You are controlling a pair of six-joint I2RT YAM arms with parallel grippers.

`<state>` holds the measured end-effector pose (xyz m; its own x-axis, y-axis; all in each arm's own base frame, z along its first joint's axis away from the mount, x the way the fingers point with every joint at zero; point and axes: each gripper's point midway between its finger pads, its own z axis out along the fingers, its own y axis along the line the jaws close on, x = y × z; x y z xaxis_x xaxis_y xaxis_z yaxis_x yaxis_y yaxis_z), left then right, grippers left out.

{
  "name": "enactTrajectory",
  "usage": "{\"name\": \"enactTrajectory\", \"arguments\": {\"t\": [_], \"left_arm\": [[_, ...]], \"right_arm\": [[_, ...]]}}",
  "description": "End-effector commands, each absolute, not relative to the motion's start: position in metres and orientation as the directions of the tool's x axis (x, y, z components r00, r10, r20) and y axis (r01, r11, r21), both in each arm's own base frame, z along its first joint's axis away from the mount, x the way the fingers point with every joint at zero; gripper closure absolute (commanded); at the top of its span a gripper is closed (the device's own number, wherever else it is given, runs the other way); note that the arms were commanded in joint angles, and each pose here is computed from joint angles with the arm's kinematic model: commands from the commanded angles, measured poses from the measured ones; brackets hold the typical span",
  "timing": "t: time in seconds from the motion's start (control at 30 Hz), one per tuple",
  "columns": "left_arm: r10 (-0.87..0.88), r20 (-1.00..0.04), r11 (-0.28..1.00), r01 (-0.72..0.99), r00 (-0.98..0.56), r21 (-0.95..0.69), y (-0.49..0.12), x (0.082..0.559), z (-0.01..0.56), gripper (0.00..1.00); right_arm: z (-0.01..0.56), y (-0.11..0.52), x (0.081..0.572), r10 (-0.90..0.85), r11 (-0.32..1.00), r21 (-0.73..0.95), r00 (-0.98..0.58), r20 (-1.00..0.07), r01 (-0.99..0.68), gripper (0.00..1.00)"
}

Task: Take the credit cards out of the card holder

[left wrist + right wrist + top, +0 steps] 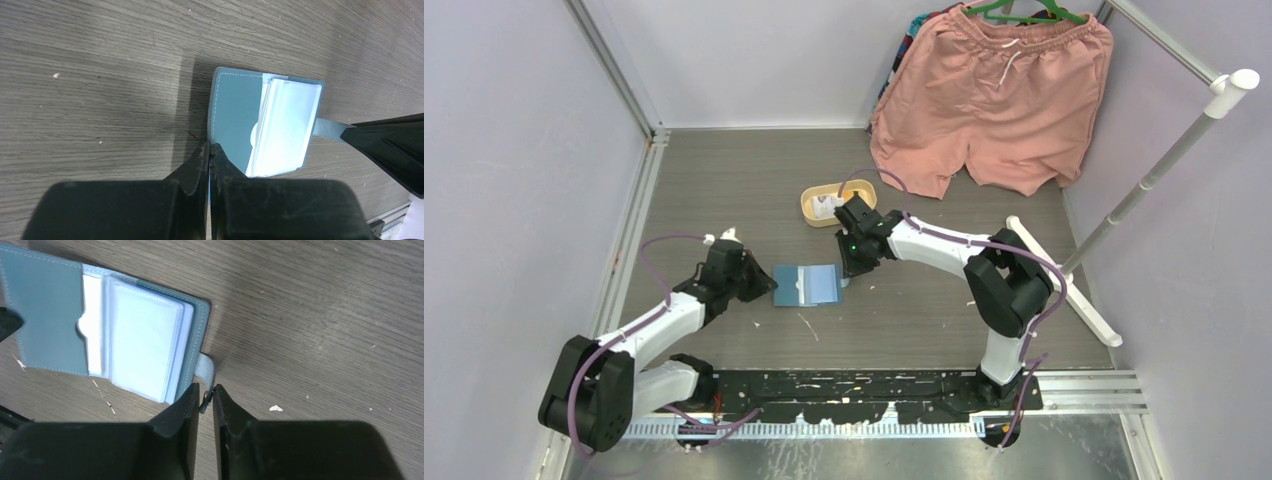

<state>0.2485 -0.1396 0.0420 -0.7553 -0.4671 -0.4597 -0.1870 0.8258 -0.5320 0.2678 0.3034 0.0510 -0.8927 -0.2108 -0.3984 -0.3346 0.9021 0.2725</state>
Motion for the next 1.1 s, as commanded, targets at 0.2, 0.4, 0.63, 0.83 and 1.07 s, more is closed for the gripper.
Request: {"name": "enactTrajectory", "arguments": {"t": [0.2, 0.4, 0.63, 0.83, 1.07], "left_arm": [[-0.473, -0.501, 0.816, -0.145, -0.725, -0.560, -0.144, 0.263, 0.068, 1.00], [-0.476, -0.499, 0.799, -0.119, -0.724, -0.589, -0.152, 0.269, 0.082, 1.00], [-0.486, -0.473, 0.752, -0.075, -0.735, -0.655, -0.171, 0.278, 0.104, 1.00], [-0.469, -0.450, 0.719, -0.032, -0.760, -0.694, -0.196, 0.278, 0.109, 1.00], [-0.408, -0.443, 0.695, 0.043, -0.799, -0.717, -0.235, 0.270, 0.107, 0.97]], "right_arm": [[0.063, 0.304, 0.278, -0.201, 0.914, 0.239, -0.878, -0.435, -0.327, 0.99], [0.061, 0.302, 0.276, -0.201, 0.915, 0.239, -0.879, -0.432, -0.326, 0.99], [0.057, 0.305, 0.276, -0.199, 0.912, 0.250, -0.884, -0.424, -0.325, 0.99], [0.052, 0.307, 0.275, -0.196, 0.910, 0.260, -0.888, -0.416, -0.323, 0.99], [0.049, 0.310, 0.273, -0.188, 0.907, 0.276, -0.894, -0.408, -0.317, 0.99]]}}
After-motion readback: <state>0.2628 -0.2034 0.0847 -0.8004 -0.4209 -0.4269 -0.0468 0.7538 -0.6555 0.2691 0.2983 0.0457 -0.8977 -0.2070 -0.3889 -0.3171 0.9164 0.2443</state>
